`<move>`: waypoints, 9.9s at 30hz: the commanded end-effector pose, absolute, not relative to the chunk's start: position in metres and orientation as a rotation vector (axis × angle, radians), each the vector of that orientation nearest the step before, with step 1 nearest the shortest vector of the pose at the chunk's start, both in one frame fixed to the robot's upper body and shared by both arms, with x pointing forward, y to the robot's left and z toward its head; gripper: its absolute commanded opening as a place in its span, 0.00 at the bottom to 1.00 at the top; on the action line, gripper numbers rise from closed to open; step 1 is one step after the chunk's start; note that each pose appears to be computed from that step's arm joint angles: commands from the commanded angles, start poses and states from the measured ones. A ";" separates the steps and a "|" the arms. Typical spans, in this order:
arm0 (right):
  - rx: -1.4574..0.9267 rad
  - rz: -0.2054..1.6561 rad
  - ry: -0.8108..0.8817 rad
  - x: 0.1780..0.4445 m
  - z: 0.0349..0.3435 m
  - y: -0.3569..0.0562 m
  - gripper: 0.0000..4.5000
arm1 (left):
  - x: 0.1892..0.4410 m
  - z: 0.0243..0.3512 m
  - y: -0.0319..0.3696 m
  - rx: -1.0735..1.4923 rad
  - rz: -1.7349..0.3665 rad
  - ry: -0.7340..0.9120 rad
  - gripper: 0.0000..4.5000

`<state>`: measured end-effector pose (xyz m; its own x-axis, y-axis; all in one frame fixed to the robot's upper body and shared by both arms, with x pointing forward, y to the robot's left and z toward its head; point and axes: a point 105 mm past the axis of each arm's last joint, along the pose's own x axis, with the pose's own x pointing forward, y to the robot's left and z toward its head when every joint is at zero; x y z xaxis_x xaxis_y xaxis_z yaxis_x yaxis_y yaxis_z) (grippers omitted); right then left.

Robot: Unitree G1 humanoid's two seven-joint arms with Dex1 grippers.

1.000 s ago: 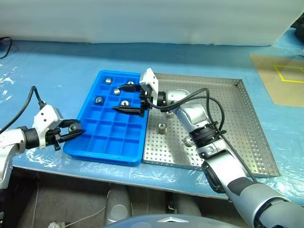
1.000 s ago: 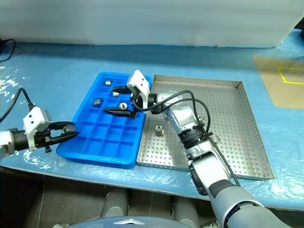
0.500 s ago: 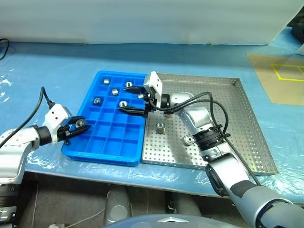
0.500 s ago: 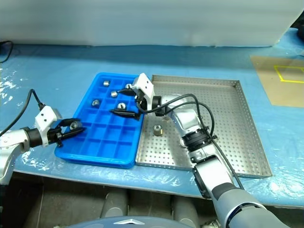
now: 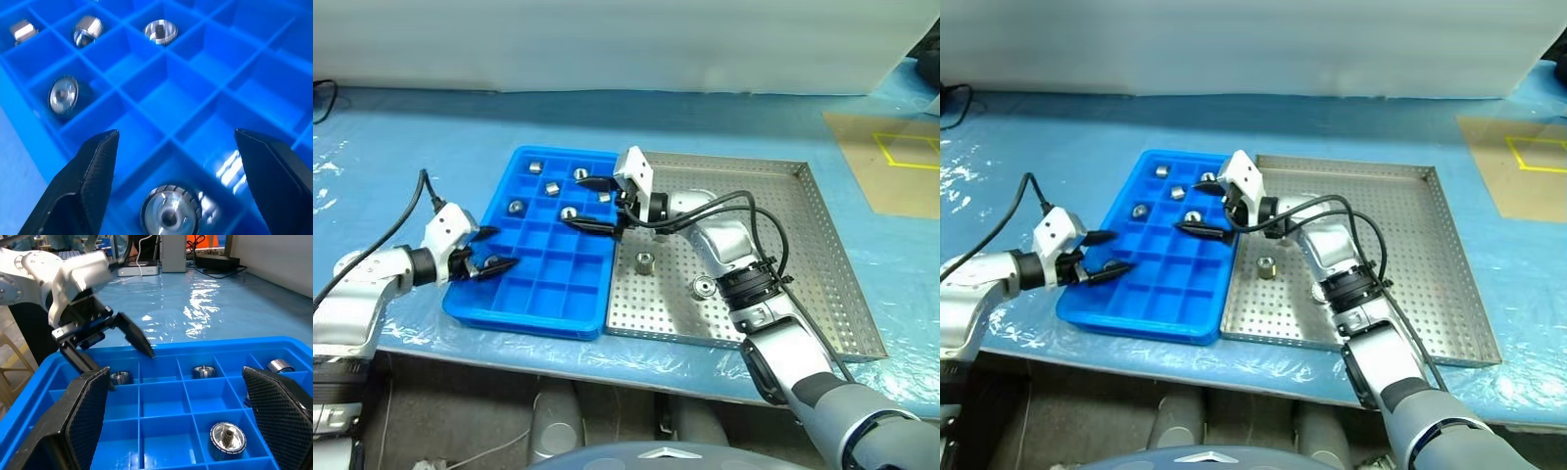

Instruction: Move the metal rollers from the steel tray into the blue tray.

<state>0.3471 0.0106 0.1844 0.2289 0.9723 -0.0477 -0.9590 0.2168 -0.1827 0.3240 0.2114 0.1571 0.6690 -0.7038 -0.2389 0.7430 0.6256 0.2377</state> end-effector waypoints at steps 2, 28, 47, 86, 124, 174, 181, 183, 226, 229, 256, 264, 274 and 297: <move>-0.189 1.244 -0.185 0.353 0.218 -0.017 0.99 | 0.350 0.180 0.179 0.286 -0.886 0.001 0.89; -0.250 0.460 -0.026 0.275 0.198 -0.192 0.99 | 0.395 0.158 -0.042 0.504 -1.375 0.046 0.89; -0.257 0.351 0.013 0.262 0.194 -0.208 0.99 | 0.417 0.110 -0.019 0.630 -1.086 0.211 0.89; -0.269 0.400 -0.014 0.283 0.197 -0.196 0.99 | 0.407 0.167 -0.010 0.462 -1.329 0.078 0.42; -0.241 1.519 -0.183 0.354 0.225 0.023 0.99 | 0.320 0.207 0.204 0.531 -0.943 0.163 0.42; -0.144 1.261 -0.133 0.366 0.206 -0.014 0.99 | 0.377 0.184 0.138 0.419 -1.030 0.032 0.75; -0.156 1.136 -0.152 0.366 0.215 -0.044 0.99 | 0.401 0.187 0.102 0.414 -1.106 0.010 0.75; -0.164 1.091 -0.148 0.365 0.214 -0.054 0.99 | 0.405 0.187 0.090 0.417 -1.137 0.005 0.75; -0.142 0.465 0.056 0.260 0.180 -0.171 0.99 | 0.351 0.112 -0.005 0.657 -1.731 0.104 0.75; -0.139 0.474 0.062 0.261 0.178 -0.169 0.99 | 0.355 0.116 0.002 0.675 -1.701 0.079 0.75; -0.143 0.491 0.100 0.262 0.168 -0.162 0.99 | 0.347 0.072 0.008 0.720 -1.630 0.128 0.49; -0.139 0.505 0.095 0.266 0.168 -0.158 0.99 | 0.348 0.073 0.014 0.734 -1.620 0.130 0.36; -0.134 0.528 0.096 0.269 0.165 -0.154 0.99 | 0.349 0.097 0.008 0.691 -1.626 0.025 0.36; -0.135 0.654 0.031 0.306 0.171 -0.131 0.99 | 0.350 0.211 0.044 0.450 -1.516 -0.296 0.36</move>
<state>0.3056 -0.1350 0.1579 0.8010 0.5862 -0.1210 -0.5966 0.7985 -0.0804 0.3543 0.0385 0.1960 0.0486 -0.9897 -0.1346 0.8976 -0.0158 0.4404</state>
